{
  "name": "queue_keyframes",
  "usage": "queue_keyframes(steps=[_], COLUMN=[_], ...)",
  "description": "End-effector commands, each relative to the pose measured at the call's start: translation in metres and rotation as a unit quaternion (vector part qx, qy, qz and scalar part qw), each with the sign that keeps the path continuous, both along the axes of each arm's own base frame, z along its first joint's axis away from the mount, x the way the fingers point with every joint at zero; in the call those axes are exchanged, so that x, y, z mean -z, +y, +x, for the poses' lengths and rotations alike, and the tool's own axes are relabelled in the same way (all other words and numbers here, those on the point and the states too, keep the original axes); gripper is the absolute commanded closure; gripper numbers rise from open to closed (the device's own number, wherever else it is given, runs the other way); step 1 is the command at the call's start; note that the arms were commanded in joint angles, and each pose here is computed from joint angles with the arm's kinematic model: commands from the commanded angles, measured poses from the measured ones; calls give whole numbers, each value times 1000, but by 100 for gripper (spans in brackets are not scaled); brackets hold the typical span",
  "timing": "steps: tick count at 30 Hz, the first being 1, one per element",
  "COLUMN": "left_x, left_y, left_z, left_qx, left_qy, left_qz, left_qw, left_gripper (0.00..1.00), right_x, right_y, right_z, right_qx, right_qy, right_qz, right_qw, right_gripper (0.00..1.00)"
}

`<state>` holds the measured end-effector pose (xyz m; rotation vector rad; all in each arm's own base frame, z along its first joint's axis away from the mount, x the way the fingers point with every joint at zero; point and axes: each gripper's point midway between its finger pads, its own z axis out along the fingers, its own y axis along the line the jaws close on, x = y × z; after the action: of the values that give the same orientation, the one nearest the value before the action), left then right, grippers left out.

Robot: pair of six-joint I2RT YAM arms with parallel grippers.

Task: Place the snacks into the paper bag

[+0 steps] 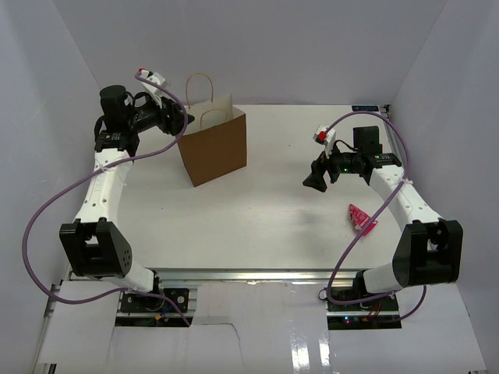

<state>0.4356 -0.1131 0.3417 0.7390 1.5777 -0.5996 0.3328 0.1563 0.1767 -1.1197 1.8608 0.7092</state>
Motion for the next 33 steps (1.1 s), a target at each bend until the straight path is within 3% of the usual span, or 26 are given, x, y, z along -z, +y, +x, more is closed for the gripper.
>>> queue_keyframes(steps=[1, 6, 9, 11, 15, 19, 20, 22, 25, 30, 33], left_x=[-38, -61, -84, -82, -79, -57, -26, -7, 33, 62, 69], left_y=[-4, 5, 21, 26, 34, 35, 35, 36, 38, 38, 37], left_z=[-14, -15, -21, -30, -70, -126, -130, -142, -162, -181, -184], left_qx=[8, -33, -101, -133, -177, -200, -206, -217, -233, -245, -246], left_qy=[-49, -68, -80, -63, -65, -48, -15, 7, 46, 72, 79], left_qz=[-7, -22, -40, -72, -132, -195, -199, -211, -210, -223, -239], left_qw=[999, 997, 991, 987, 973, 959, 958, 953, 948, 941, 936], left_gripper=[32, 25, 12, 3, 2, 2, 2, 2, 2, 2, 2], right_x=[-7, -2, 11, 24, 51, 74, 81, 86, 89, 114, 129], right_y=[1, -5, -21, -43, -86, -124, -132, -154, -170, -177, -167], right_z=[-2, -2, -6, -2, -22, -43, -48, -49, -52, -61, -66], right_qx=[-9, -15, 7, 55, 163, 211, 225, 262, 286, 298, 292], right_qy=[-16, -16, 10, 29, 89, 96, 104, 109, 116, 150, 189], right_qz=[6, -20, -71, -126, -208, -282, -297, -338, -360, -383, -365], right_qw=[1000, 1000, 997, 990, 960, 931, 922, 897, 880, 862, 864], right_gripper=[10, 10, 10, 10, 9, 9, 9, 9, 9, 4, 0])
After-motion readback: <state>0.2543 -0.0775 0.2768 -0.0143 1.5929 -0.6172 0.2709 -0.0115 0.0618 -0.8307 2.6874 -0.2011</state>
